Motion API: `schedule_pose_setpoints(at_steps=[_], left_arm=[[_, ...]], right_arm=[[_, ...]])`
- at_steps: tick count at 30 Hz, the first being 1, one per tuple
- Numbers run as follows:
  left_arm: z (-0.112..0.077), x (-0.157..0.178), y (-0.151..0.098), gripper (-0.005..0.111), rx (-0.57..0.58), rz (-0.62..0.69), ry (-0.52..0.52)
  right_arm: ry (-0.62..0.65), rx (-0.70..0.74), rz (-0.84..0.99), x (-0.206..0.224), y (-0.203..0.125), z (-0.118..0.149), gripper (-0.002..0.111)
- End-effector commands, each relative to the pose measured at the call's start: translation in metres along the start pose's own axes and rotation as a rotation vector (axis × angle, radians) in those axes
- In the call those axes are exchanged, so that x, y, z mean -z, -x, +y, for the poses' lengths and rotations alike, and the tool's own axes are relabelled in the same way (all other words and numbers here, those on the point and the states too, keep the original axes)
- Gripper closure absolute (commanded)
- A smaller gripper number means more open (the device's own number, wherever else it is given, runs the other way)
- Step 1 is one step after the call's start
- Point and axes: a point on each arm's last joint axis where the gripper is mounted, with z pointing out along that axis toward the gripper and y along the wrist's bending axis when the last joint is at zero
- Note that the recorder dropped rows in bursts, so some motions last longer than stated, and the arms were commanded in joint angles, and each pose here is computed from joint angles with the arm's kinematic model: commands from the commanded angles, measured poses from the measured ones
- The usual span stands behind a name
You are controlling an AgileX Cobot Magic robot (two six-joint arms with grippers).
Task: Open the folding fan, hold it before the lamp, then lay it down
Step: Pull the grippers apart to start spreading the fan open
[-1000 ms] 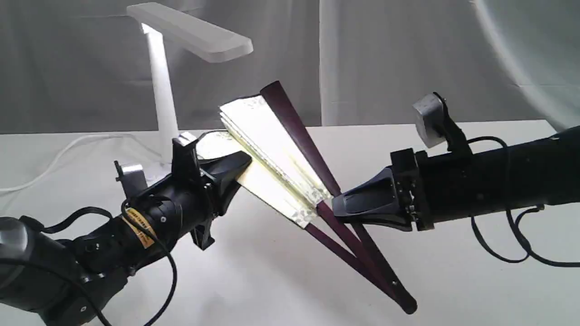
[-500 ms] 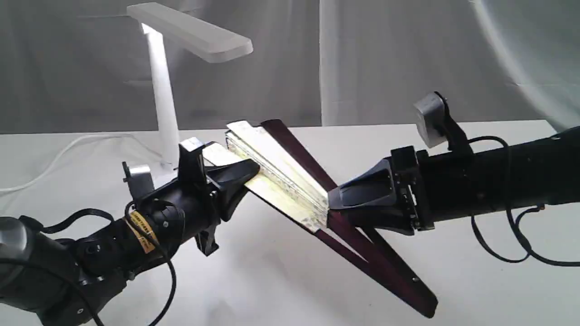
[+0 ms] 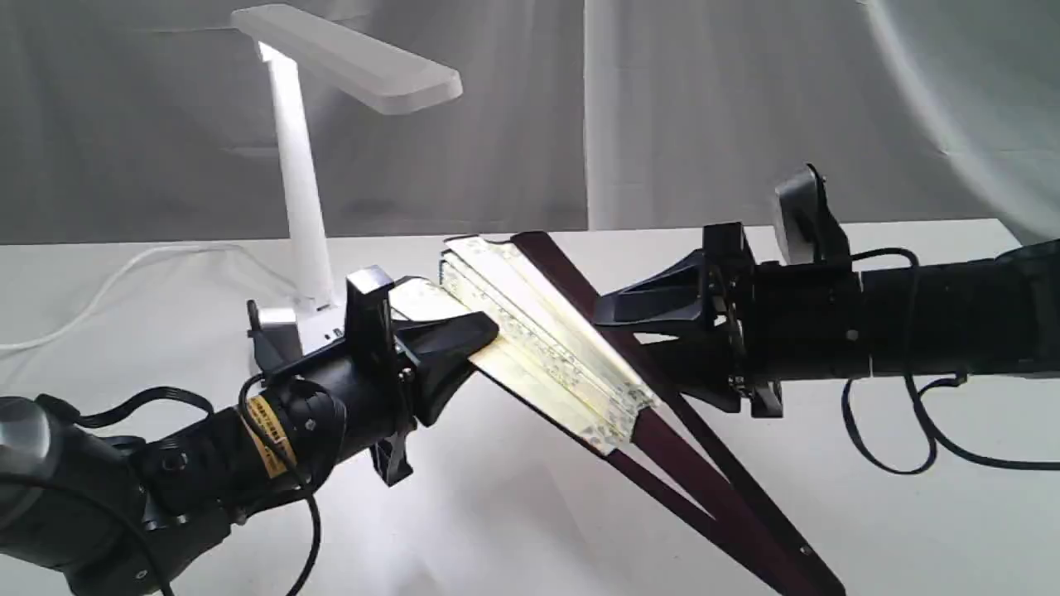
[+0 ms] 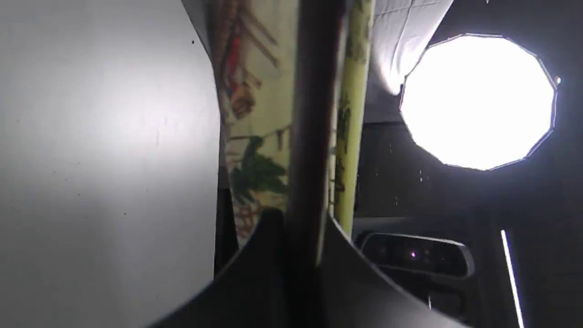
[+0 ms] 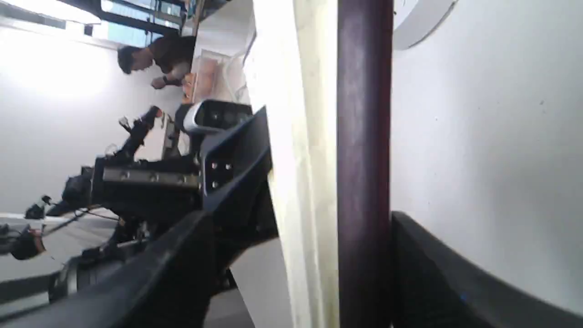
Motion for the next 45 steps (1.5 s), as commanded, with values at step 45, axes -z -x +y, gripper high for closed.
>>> schedule_pose_setpoints(at_steps=[45], left_arm=[[-0.016,-0.017,-0.003,0.107,-0.043,0.123,-0.058]], right_arm=[[0.077,-0.065,-0.044,-0.014,0.02,-0.021,0.084]])
